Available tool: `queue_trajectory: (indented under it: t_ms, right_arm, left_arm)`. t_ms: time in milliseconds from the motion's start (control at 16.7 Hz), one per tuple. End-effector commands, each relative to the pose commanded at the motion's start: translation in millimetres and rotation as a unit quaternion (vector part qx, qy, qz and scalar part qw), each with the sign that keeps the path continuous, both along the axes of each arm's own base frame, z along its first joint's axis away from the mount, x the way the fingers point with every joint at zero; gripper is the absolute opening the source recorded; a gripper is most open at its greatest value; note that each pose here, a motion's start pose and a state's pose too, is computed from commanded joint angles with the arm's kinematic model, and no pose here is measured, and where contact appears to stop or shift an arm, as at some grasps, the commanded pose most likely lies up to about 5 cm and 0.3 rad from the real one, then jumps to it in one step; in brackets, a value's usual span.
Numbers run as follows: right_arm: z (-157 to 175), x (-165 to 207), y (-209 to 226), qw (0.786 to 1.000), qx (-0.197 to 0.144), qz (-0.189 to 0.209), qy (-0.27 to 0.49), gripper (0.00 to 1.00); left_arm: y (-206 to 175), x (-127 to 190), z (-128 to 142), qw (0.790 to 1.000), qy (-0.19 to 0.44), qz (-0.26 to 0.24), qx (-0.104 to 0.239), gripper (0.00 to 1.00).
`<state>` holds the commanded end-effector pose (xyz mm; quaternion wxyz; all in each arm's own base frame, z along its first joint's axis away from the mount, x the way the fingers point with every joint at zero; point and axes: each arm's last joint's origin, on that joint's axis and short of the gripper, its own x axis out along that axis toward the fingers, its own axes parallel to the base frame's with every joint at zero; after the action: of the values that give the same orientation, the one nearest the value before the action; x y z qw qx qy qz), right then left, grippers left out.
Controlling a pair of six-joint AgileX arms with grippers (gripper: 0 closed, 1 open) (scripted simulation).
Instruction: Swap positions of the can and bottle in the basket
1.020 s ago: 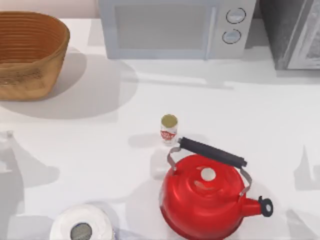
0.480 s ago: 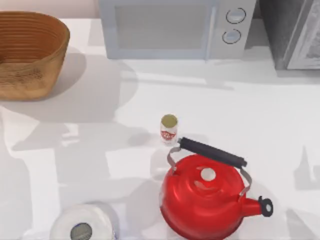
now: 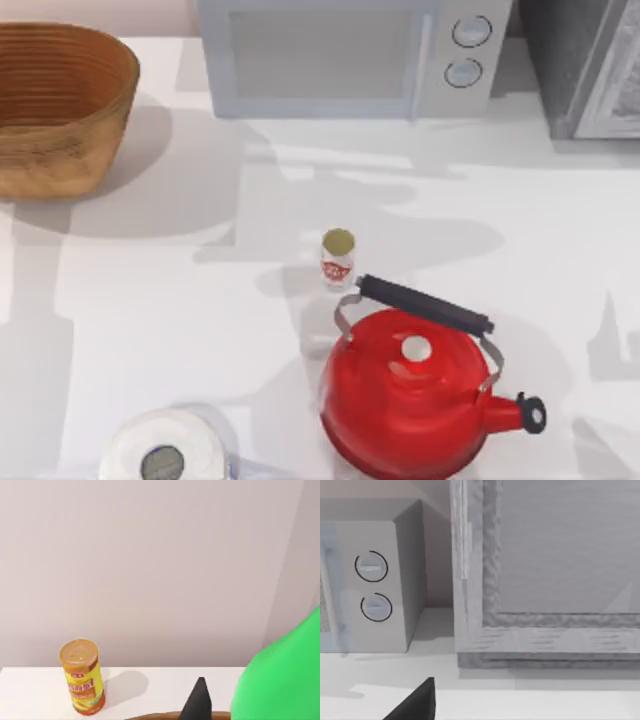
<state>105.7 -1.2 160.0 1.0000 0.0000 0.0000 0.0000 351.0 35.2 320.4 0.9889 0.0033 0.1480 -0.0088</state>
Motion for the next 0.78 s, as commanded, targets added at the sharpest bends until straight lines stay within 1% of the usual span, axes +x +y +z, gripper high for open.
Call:
queue_trajectory:
  t_ms: [300,600,780]
  right_arm:
    - [0,0,0,1.0,0.0,0.0,0.0,1.0]
    - [0,0,0,1.0,0.0,0.0,0.0,1.0]
    - [0,0,0,1.0,0.0,0.0,0.0,1.0]
  left_arm:
    - [1,4,-2,1.0,-0.004,0.001,0.0,0.0]
    - [1,36,-33,1.0,0.001,0.0,0.0,0.0]
    - [-1,47,-45,1.0,0.0,0.0,0.0,0.0]
